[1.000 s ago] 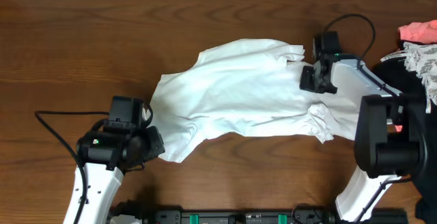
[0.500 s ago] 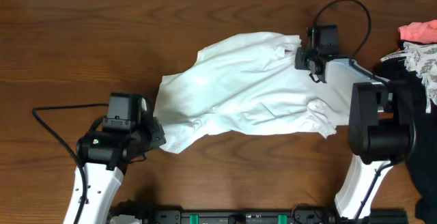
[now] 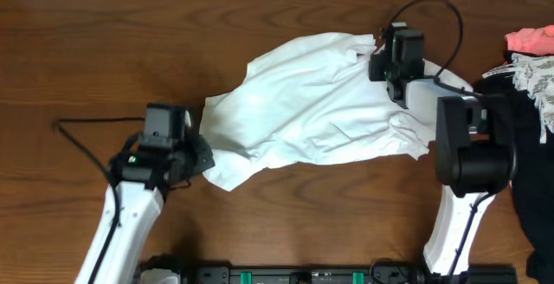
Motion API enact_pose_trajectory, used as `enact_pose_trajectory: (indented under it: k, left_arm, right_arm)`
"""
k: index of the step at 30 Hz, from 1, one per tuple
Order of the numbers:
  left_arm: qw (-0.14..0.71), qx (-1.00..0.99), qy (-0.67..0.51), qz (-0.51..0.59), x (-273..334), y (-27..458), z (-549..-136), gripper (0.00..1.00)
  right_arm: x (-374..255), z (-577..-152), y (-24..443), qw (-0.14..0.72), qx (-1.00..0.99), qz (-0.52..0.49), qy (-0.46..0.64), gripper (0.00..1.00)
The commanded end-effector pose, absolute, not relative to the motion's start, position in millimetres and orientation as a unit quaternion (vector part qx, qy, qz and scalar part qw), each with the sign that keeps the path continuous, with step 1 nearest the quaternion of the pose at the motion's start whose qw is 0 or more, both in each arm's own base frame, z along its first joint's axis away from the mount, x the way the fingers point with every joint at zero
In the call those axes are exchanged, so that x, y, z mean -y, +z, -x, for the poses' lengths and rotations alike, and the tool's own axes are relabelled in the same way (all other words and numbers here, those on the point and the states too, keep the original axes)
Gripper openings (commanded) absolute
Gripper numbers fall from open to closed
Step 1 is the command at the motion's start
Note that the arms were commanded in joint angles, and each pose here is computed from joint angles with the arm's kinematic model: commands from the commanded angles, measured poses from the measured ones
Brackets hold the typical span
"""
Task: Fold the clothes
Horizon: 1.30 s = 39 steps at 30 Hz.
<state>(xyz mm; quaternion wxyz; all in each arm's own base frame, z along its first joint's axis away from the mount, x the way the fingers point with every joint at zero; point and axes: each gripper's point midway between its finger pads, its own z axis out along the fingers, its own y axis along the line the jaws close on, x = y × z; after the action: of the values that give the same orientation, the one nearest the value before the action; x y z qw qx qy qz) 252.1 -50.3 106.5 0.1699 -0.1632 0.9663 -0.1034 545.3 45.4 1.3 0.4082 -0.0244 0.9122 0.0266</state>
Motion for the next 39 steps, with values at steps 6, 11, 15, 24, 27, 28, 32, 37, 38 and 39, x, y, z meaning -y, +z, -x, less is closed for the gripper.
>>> enact_pose_trajectory:
  k: [6,11,15,24,27,28,32,37,38,39]
  left_arm:
    - [0.168,-0.966,-0.101,0.166,51.8,87.8,-274.0,0.06]
    - [0.206,-0.961,-0.11,0.151,54.0,95.4,-291.5,0.06]
    - [0.213,-0.959,-0.111,0.149,54.3,96.9,-294.5,0.06]
    - [0.213,-0.959,-0.11,0.149,54.0,96.8,-294.4,0.06]
    - [0.212,-0.959,-0.11,0.149,53.9,96.8,-294.4,0.06]
    - [0.212,-0.959,-0.11,0.149,53.9,96.8,-294.4,0.06]
    - [0.212,-0.959,-0.11,0.15,53.9,96.7,-294.2,0.07]
    - [0.2,-0.962,-0.107,0.151,53.2,93.8,-288.5,0.22]
    - [0.198,-0.963,-0.106,0.151,53.0,93.3,-287.5,0.22]
    - [0.196,-0.963,-0.106,0.151,53.0,93.0,-286.8,0.22]
  right_arm:
    - [-76.2,-560.7,-40.8,0.39,-0.915,0.094,0.028,0.01]
    - [-97.1,-586.1,-35.4,0.408,-0.904,0.121,0.048,0.01]
    - [-118.0,-604.5,-10.2,0.428,-0.89,0.142,0.075,0.01]
    - [-145.9,-630.7,60.4,0.427,-0.881,0.184,0.082,0.39]
    - [-143.0,-628.5,89.0,0.404,-0.895,0.164,0.09,0.49]
    - [-140.4,-626.0,100.8,0.396,-0.9,0.152,0.094,0.5]
    - [-119.9,-603.6,147.5,0.356,-0.923,0.096,0.105,0.56]
    - [-75.4,-543.3,189.2,0.278,-0.954,-0.005,0.112,0.59]
    - [-66.5,-529.7,192.4,0.258,-0.959,-0.026,0.112,0.59]
    - [-57.3,-515.9,195.0,0.238,-0.964,-0.046,0.11,0.59]
